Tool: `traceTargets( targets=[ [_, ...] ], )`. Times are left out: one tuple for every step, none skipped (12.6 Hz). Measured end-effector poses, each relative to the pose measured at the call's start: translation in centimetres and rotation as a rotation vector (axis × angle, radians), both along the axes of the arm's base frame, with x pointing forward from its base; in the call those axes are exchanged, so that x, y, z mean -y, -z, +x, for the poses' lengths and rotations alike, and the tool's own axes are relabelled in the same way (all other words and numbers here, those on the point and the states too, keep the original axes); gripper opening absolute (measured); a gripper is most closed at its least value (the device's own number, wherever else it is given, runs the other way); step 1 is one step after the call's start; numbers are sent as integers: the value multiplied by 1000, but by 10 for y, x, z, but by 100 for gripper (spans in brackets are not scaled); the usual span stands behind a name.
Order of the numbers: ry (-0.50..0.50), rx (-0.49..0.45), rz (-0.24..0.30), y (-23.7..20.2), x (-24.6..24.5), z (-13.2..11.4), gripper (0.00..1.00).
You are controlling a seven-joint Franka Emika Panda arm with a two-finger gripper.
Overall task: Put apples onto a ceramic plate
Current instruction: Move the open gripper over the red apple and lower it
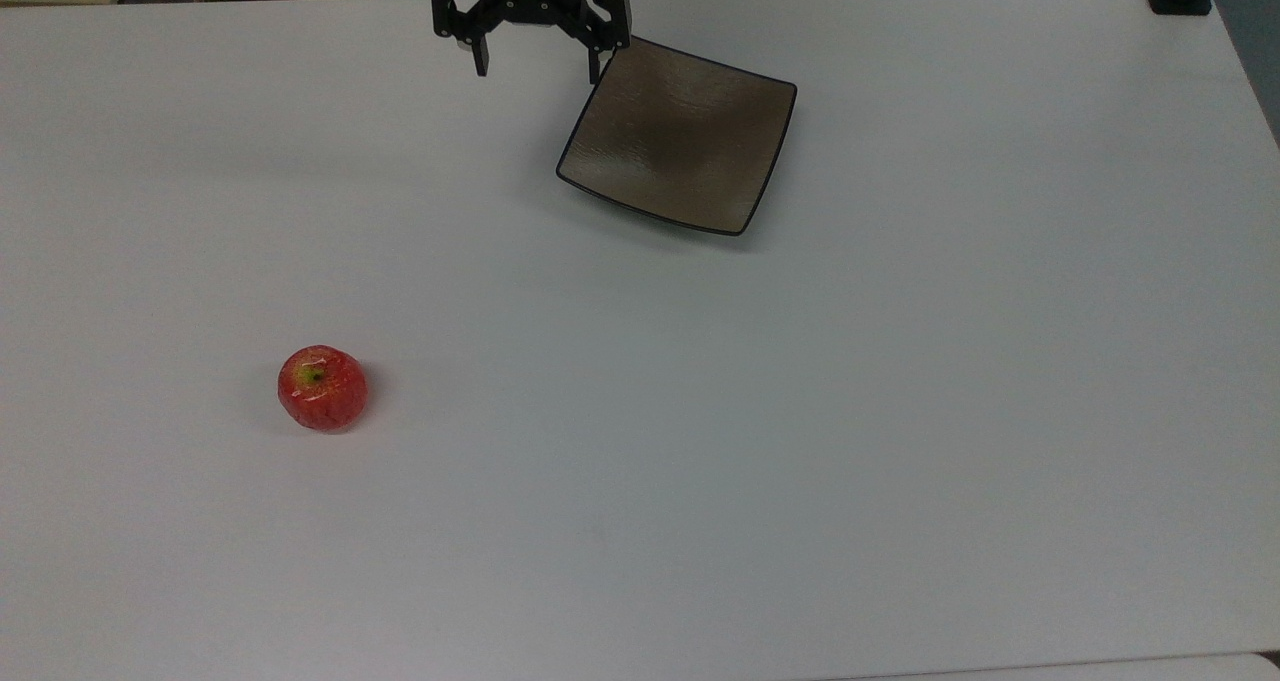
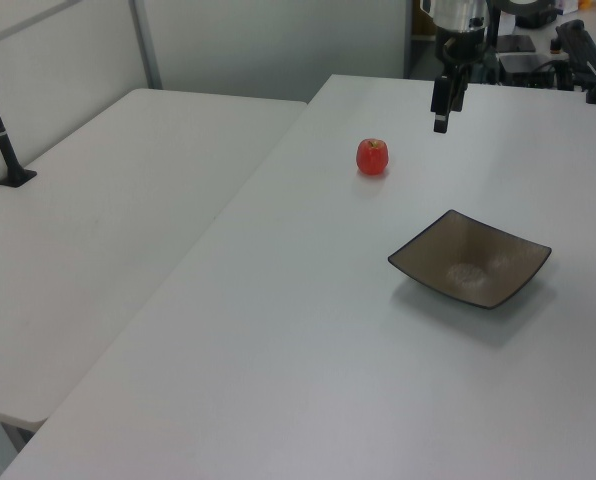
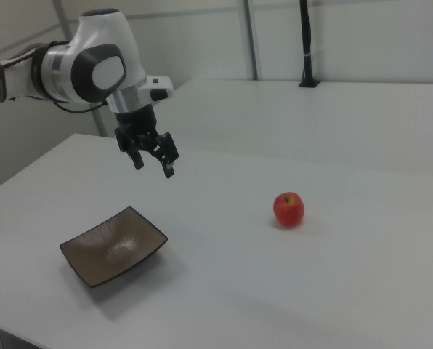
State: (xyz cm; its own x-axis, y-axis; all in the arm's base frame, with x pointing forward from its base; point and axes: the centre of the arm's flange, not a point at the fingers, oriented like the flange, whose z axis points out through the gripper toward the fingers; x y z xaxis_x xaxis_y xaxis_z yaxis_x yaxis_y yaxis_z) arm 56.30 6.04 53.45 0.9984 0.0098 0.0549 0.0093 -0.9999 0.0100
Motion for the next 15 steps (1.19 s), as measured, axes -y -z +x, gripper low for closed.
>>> traceTargets(
  targets=[
    [1,-1,0,0,1,0,100],
    [5,2,0,1,3,2,100],
    [13,23,2,3,7,6,100],
    [27,47,4,6,14,13,100],
    [46,75,6,11,25,21,100],
    [64,106,7,16,35,29,100],
    [83,142,8,18,47,37,100],
    [105,165,7,23,60,46,100],
    [126,177,5,29,73,55,100],
    [145,186,2,37,86,68,100],
    [163,200,-1,48,98,83,100],
    [177,216,-4,59,109,98,100],
    [190,227,-8,73,119,112,100],
    [200,235,-11,86,128,123,100],
    [206,234,-18,100,135,131,100]
  ],
)
